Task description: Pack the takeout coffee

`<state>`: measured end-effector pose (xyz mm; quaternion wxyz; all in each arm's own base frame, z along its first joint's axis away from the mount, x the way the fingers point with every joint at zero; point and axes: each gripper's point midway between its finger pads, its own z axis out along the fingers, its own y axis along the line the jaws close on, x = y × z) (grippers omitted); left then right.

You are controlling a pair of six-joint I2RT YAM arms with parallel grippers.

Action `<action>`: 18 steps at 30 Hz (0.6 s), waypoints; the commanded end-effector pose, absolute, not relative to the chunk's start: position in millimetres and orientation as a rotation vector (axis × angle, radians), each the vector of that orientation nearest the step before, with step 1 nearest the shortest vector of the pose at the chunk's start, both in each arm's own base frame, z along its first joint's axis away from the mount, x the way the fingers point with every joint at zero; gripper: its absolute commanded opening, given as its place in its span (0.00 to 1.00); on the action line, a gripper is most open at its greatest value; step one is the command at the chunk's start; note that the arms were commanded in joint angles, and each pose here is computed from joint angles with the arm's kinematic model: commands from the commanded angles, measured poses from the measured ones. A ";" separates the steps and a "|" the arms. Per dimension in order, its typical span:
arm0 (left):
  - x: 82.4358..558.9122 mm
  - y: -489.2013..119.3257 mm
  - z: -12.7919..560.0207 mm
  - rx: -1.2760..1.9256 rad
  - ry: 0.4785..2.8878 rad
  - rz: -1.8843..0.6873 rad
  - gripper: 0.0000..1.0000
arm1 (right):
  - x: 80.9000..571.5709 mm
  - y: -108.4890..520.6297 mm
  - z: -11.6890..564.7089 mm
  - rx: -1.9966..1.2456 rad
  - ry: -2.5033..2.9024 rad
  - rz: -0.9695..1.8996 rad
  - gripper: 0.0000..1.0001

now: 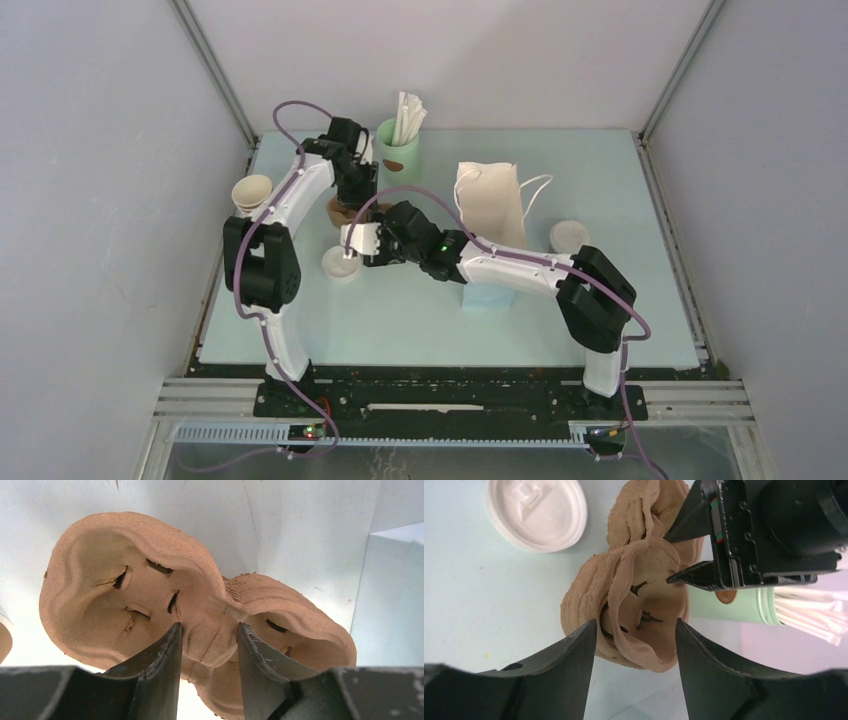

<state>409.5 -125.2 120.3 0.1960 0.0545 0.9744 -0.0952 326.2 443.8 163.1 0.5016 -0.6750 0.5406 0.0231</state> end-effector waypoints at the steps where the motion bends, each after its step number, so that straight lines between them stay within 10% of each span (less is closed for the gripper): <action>1: 426.4 -129.6 164.3 0.172 2.605 -0.281 0.00 | 328.1 439.5 218.5 -1.383 1.341 0.090 0.68; 18: 439.5 -121.9 154.9 0.109 2.644 -0.247 0.00 | 263.1 458.1 187.8 -1.703 0.995 0.398 0.69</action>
